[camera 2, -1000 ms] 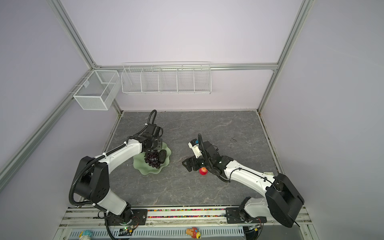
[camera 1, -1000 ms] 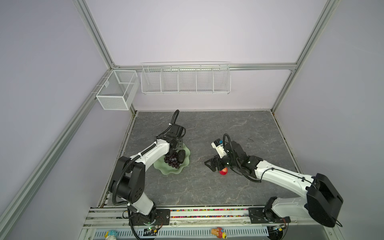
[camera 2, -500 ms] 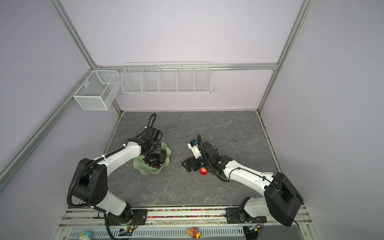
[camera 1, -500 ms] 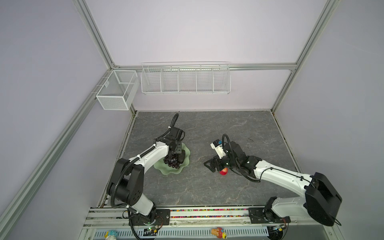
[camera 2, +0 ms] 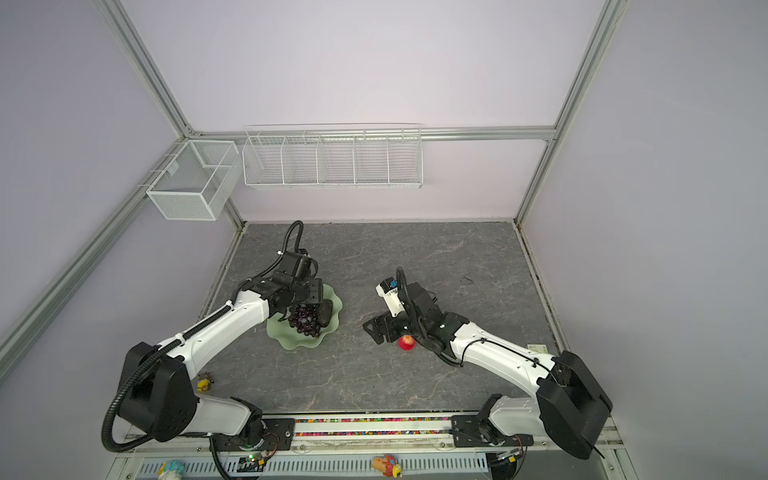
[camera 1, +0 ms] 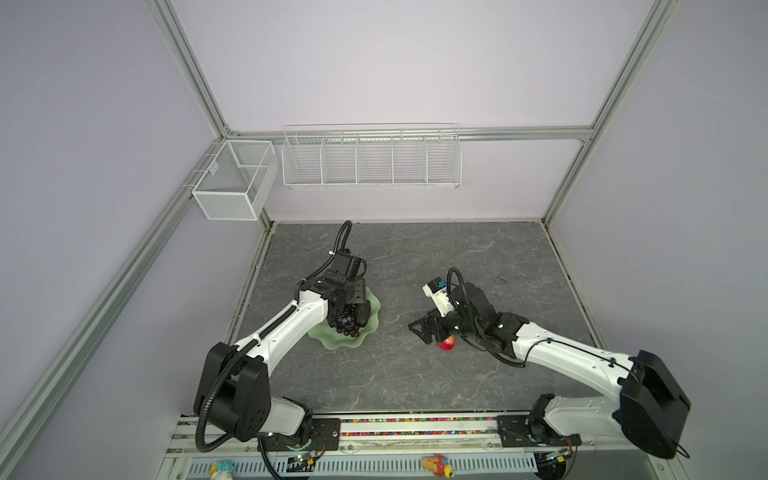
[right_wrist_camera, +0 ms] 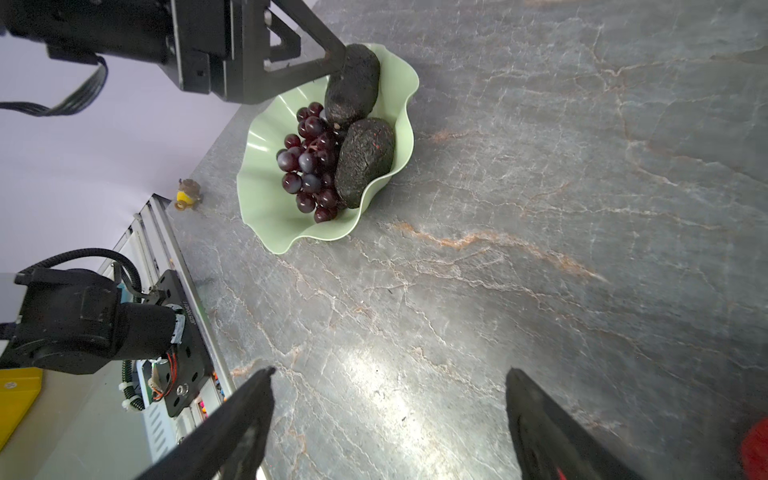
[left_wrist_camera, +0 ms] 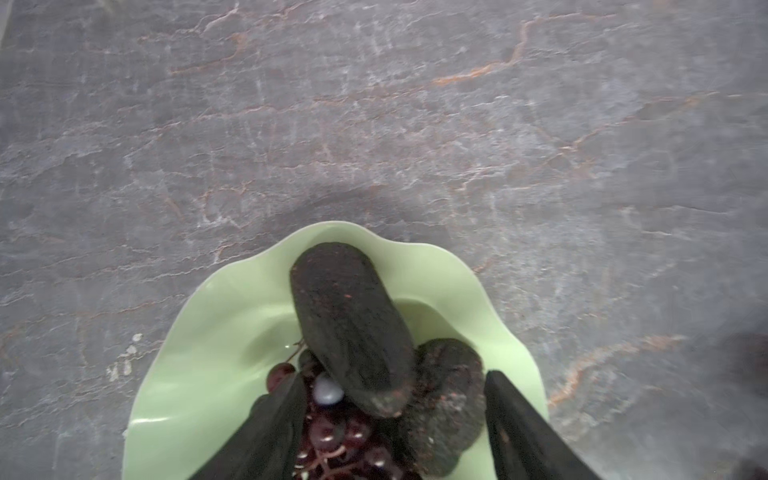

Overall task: Place and organize the fake fruits in the fruit bowl
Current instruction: 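Move the left gripper to the nearer red apple and grasp it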

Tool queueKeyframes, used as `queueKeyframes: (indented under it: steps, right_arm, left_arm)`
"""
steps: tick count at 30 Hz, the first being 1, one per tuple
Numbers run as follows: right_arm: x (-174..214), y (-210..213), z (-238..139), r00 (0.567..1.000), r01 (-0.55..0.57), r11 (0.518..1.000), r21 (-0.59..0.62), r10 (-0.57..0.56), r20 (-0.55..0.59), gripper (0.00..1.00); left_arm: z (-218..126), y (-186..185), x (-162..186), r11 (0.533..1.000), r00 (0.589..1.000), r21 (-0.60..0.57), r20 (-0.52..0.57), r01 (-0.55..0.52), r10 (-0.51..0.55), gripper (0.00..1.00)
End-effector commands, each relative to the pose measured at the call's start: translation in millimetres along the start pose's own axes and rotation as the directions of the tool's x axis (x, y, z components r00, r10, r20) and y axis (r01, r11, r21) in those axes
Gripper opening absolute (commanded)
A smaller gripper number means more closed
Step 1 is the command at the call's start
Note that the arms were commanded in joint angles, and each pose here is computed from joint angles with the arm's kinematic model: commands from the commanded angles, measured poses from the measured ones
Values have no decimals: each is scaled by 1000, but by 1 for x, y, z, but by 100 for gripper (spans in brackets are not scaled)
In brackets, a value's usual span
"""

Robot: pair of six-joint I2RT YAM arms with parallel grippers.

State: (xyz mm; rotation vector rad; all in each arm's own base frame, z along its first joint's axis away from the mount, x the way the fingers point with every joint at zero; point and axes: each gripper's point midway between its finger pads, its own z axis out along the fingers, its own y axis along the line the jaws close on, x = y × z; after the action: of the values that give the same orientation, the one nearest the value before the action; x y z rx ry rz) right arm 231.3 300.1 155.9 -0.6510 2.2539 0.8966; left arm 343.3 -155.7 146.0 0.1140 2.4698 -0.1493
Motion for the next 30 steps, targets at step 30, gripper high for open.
queueKeyframes:
  steps: [30]
  right_arm:
    - [122,-70,-122,956,-282,932,230,253,146,88]
  left_arm:
    - [26,-270,146,820,852,433,-187,-375,489,68]
